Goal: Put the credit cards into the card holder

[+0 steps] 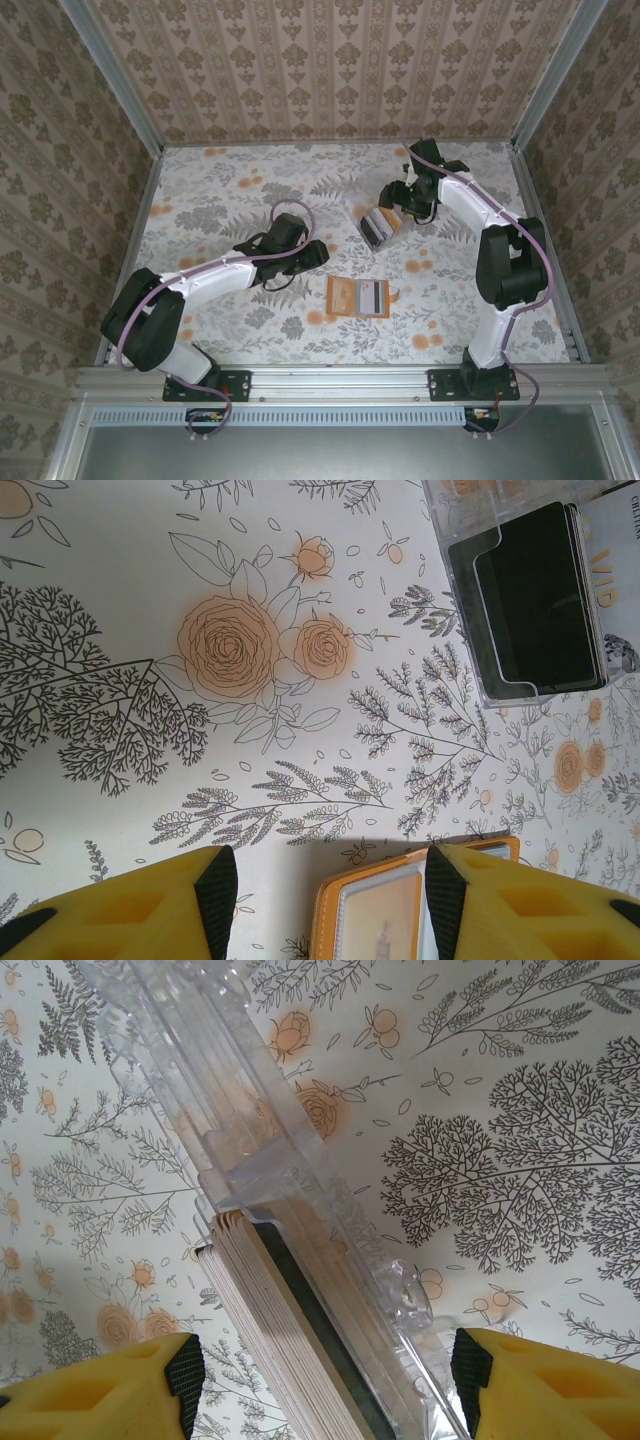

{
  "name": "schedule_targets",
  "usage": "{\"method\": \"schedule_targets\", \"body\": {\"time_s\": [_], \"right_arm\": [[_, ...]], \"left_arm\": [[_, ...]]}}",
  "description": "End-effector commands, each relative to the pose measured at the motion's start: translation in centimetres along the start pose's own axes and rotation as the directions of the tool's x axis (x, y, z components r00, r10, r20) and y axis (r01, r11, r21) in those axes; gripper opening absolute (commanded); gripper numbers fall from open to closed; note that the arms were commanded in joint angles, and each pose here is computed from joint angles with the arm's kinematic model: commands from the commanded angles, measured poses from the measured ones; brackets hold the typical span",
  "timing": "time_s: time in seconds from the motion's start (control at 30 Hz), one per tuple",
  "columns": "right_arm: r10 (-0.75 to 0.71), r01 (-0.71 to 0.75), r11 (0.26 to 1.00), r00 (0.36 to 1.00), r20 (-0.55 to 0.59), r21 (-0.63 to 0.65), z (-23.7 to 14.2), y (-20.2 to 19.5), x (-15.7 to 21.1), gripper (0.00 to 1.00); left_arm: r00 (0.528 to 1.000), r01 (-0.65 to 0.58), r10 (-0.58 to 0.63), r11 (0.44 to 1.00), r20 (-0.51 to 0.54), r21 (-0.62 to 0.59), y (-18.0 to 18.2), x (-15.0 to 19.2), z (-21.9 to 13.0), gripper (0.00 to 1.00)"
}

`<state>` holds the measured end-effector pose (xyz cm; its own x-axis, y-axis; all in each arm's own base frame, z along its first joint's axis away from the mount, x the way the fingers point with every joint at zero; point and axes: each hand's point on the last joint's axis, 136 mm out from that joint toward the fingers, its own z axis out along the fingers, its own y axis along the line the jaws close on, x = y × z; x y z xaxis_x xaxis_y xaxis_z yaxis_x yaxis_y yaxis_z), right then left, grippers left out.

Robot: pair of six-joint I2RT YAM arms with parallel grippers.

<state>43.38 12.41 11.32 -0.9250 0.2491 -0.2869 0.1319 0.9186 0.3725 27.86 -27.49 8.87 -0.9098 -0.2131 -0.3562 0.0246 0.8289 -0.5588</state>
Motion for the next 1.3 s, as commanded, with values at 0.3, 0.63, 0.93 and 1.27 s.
{"method": "schedule_targets", "body": {"time_s": [0.3,0.63,0.93,1.27], "right_arm": [[-0.005,0.003,0.995,1.0,-0.012,-0.095,-1.4,2.2,0.4,0.68],[0.001,-0.003,0.995,1.0,-0.027,-0.104,-1.8,2.6,1.8,0.66],[-0.273,0.247,0.94,0.958,0.086,0.234,-4.8,3.8,1.5,0.62],[-0.483,0.455,0.796,0.875,-0.036,0.399,0.2,7.9,5.4,0.48]], "left_arm": [[1.0,-0.014,0.014,1.0,0.004,0.016,-0.2,-0.3,-0.3,0.55],[1.0,-0.017,0.017,1.0,0.01,0.016,-0.1,-0.3,-0.7,0.55],[0.998,-0.002,0.004,1.0,0.06,-0.029,1.4,-1.0,-1.7,0.55],[0.993,0.056,-0.049,0.996,0.108,-0.063,4.2,-1.6,-3.3,0.56]]}}
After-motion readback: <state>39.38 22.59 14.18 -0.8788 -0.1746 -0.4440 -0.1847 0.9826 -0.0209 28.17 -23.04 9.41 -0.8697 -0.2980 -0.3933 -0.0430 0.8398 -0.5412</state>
